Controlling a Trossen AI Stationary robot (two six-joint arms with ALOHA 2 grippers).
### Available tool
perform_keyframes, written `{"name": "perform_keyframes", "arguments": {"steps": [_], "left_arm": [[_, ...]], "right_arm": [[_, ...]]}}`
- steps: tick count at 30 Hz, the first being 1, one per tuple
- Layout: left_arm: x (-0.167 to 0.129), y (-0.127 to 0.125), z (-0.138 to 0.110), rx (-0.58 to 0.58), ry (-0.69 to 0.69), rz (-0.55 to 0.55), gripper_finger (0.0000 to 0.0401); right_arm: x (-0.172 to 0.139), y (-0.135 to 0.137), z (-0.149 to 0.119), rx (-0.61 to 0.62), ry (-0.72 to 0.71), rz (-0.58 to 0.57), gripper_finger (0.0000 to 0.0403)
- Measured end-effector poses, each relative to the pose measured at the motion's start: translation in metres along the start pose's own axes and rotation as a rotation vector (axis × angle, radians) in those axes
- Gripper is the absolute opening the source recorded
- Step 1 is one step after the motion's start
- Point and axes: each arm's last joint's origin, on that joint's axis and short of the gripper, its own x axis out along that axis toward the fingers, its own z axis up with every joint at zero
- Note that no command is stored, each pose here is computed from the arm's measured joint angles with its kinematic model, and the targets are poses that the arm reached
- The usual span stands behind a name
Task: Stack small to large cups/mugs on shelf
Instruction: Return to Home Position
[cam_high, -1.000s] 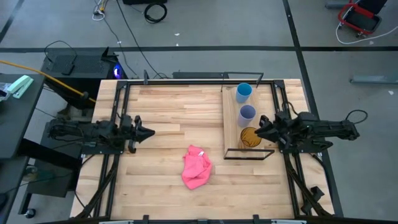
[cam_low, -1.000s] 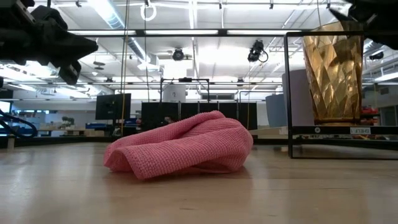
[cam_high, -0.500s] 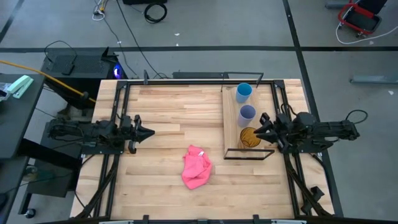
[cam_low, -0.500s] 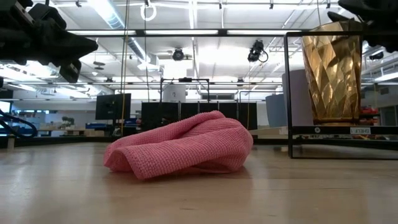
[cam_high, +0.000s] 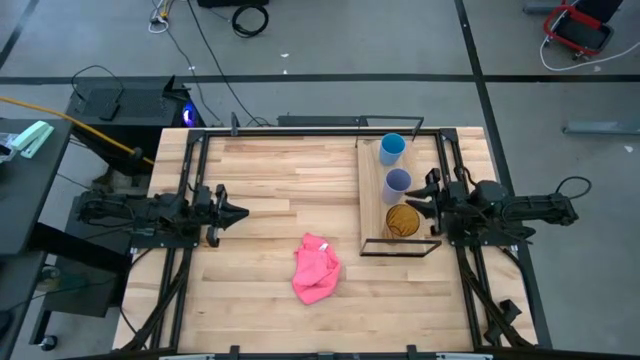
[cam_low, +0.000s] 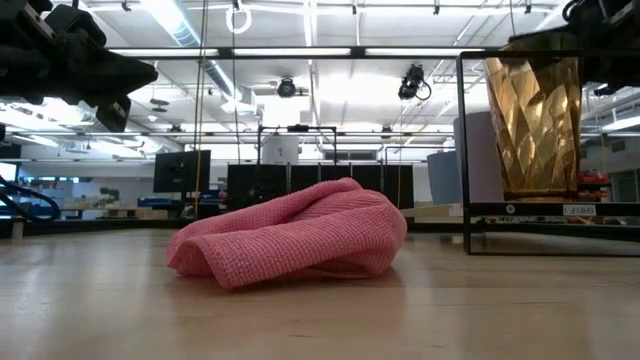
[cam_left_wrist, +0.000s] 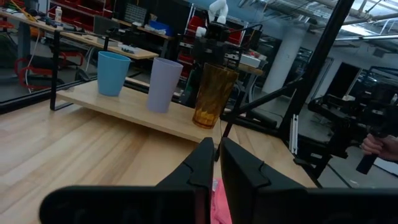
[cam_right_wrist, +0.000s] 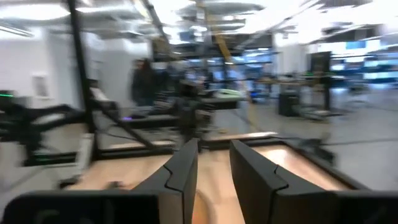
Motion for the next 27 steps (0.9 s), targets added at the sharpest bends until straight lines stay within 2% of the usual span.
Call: {"name": "perform_keyframes", "arguments": {"steps": [6,13,20,27], "left_arm": [[0.000,0.000,0.000,0.001,0.000,0.001,0.0030],[0.000,0.000,0.000,0.002,0.000,0.001,0.0039],[0.000,0.000,0.000,0.004,0.001,0.001,0.0036],[0.000,0.000,0.000,0.037,0.001,0.001,0.0030]], "right_arm": [[-0.001,-0.006,-0.001,-0.060,0.007,-0.197,0.0103],[-0.004,-0.014,0.002,-0.094,0.003,-0.489,0.0103],[-0.011,-0.020,0.023,-0.185,-0.003,-0.781,0.0103],[-0.015,-0.026,0.035,-0.234,-0.005,-0.919,0.0103]]}}
